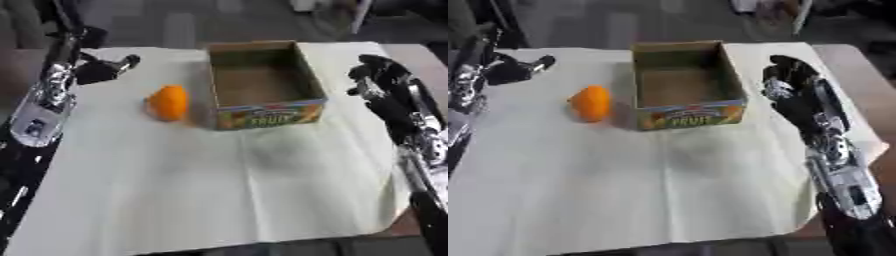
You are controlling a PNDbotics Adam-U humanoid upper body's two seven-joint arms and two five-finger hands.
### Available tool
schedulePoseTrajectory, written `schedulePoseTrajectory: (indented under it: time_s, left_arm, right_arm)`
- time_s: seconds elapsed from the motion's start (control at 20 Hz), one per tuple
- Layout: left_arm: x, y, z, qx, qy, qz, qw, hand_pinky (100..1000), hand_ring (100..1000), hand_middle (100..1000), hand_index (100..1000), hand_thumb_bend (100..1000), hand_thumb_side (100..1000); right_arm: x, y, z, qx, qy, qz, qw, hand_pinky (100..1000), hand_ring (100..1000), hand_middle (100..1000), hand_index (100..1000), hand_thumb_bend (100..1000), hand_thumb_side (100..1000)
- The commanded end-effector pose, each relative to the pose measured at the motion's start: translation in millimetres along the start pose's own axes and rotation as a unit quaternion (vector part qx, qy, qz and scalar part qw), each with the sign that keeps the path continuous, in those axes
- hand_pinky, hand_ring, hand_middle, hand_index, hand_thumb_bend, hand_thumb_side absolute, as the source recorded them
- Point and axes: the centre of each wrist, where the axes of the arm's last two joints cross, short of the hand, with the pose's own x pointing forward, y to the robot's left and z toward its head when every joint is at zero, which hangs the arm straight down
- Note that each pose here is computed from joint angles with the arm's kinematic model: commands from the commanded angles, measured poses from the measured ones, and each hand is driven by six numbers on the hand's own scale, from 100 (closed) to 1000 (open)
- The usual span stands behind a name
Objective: Pick up objects on the table and place them in the box.
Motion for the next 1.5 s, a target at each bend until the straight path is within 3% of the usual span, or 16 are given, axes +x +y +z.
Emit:
schedulePoseTrajectory:
  time_s: [0.05, 0.35, 0.75, 1.5]
  left_arm:
    - [12.4, 10.9, -4.8, 0.005, -0.020, -0.013, 1.000, 692, 780, 650, 750, 669, 201]
    - [18.3, 7.1, -7.5, -0.008, -0.023, -0.034, 0.999, 693, 780, 653, 754, 679, 179]
    - [29.2, -7.2, -17.2, -0.050, -0.011, -0.114, 0.992, 694, 778, 670, 773, 711, 172]
    - [34.6, -43.8, -27.5, -0.139, -0.005, -0.268, 0.953, 700, 765, 700, 788, 808, 201]
  right_arm:
    - [7.0, -4.8, -4.2, -0.003, -0.012, 0.008, 1.000, 620, 766, 637, 799, 100, 336]
    - [6.7, -4.2, -4.1, -0.002, -0.012, 0.008, 1.000, 620, 766, 637, 798, 100, 336]
    - [6.1, -2.9, -3.9, 0.001, -0.010, 0.007, 1.000, 620, 766, 636, 799, 100, 337]
    - [5.6, -1.1, -4.0, 0.006, -0.009, 0.005, 1.000, 619, 766, 636, 799, 100, 342]
